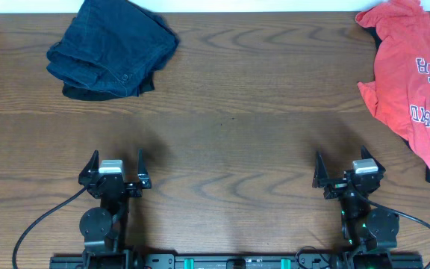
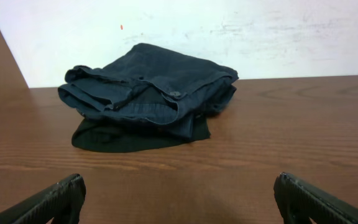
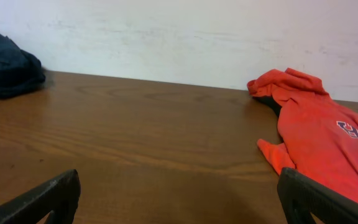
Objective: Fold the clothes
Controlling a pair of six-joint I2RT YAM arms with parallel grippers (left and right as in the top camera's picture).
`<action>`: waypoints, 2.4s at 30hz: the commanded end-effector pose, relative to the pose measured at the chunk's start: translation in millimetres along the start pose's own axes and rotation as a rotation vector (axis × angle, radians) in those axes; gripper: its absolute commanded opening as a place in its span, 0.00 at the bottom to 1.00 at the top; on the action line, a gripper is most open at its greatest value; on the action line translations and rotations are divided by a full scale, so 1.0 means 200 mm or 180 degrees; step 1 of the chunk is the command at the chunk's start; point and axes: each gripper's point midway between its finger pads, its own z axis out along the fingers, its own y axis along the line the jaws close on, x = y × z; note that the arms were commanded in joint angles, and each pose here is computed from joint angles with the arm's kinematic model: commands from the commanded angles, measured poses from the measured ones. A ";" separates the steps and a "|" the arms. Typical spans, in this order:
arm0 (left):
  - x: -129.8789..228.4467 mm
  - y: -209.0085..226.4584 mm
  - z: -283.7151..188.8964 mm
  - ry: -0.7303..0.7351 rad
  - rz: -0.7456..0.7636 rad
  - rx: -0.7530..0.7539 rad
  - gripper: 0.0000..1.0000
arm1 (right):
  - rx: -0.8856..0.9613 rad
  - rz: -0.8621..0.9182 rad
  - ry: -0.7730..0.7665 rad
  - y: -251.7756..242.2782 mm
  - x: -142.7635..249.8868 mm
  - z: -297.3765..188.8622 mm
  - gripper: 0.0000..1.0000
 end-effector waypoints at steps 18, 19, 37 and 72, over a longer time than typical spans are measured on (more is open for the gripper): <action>0.07 -0.02 0.00 0.0142 -0.0030 0.0070 0.98 | 0.0000 0.0017 -0.0023 0.00 0.00 0.00 0.99; 0.07 -0.02 0.00 0.0142 -0.0030 0.0070 0.98 | 0.0001 0.0017 -0.0024 0.00 0.00 0.00 0.99; 0.00 -0.02 -0.01 0.0066 -0.0198 0.0063 0.98 | -0.0281 -0.0254 -0.0282 0.08 -0.11 -0.01 0.99; -0.46 -0.10 0.41 0.2233 -0.0381 0.0439 0.98 | -0.1117 -0.0035 0.1379 0.20 -0.66 0.73 0.99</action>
